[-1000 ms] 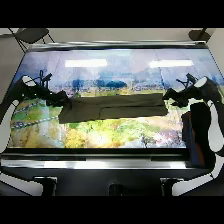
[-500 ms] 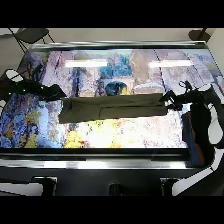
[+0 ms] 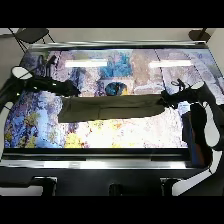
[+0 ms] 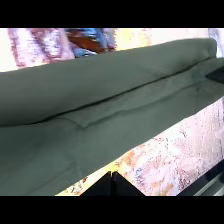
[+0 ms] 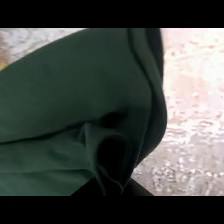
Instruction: Fold the shirts.
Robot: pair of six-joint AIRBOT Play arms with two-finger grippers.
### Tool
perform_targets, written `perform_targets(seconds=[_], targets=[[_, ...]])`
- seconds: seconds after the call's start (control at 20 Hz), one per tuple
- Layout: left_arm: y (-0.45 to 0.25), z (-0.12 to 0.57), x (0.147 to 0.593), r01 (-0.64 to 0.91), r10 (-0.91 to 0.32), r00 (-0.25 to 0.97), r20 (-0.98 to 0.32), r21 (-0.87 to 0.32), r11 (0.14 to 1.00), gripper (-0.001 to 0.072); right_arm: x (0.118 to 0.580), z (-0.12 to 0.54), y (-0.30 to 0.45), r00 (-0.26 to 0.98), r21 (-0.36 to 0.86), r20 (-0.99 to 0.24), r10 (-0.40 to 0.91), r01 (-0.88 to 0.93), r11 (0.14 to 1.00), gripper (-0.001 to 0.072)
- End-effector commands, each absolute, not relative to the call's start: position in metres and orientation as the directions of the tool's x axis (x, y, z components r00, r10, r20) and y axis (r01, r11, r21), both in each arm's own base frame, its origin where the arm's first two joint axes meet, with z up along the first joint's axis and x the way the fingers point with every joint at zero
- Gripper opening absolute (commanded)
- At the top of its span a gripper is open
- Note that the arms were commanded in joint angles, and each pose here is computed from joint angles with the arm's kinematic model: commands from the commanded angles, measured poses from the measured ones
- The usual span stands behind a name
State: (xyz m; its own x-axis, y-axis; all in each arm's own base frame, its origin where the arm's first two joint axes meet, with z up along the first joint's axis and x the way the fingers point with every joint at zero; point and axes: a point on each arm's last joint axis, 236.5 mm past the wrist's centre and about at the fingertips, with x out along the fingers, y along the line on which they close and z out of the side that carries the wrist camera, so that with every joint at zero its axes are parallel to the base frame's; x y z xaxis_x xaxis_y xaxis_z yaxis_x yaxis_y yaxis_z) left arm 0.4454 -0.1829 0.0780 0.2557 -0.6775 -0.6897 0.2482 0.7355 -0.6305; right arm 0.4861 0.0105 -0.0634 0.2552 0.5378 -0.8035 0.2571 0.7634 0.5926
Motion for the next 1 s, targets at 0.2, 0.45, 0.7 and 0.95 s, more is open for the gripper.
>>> perform_targets(seconds=[0.2,0.45,0.7,0.95], targets=[[-0.356,-0.011,0.405,0.113,-0.776,0.100,-0.623,-0.768,0.630,0.0029,0.447,0.068,0.035,0.308,0.625,-0.760,0.572,0.107,0.773,0.0041],[-0.431,-0.046,0.394,-0.091,-0.862,0.083,-0.501,-0.865,0.494,0.0029,0.387,0.125,0.037,0.276,0.545,-0.808,0.521,0.013,0.838,0.0041],[-0.475,-0.038,0.388,-0.158,-0.920,0.101,-0.379,-0.919,0.362,0.0029,0.354,0.173,0.046,0.338,0.528,-0.794,0.505,-0.027,0.849,0.0042],[-0.526,-0.049,0.348,-0.190,-0.936,-0.011,-0.351,-0.918,0.347,0.0027,0.357,0.207,0.056,0.445,0.552,-0.726,0.525,-0.078,0.830,0.0042]])
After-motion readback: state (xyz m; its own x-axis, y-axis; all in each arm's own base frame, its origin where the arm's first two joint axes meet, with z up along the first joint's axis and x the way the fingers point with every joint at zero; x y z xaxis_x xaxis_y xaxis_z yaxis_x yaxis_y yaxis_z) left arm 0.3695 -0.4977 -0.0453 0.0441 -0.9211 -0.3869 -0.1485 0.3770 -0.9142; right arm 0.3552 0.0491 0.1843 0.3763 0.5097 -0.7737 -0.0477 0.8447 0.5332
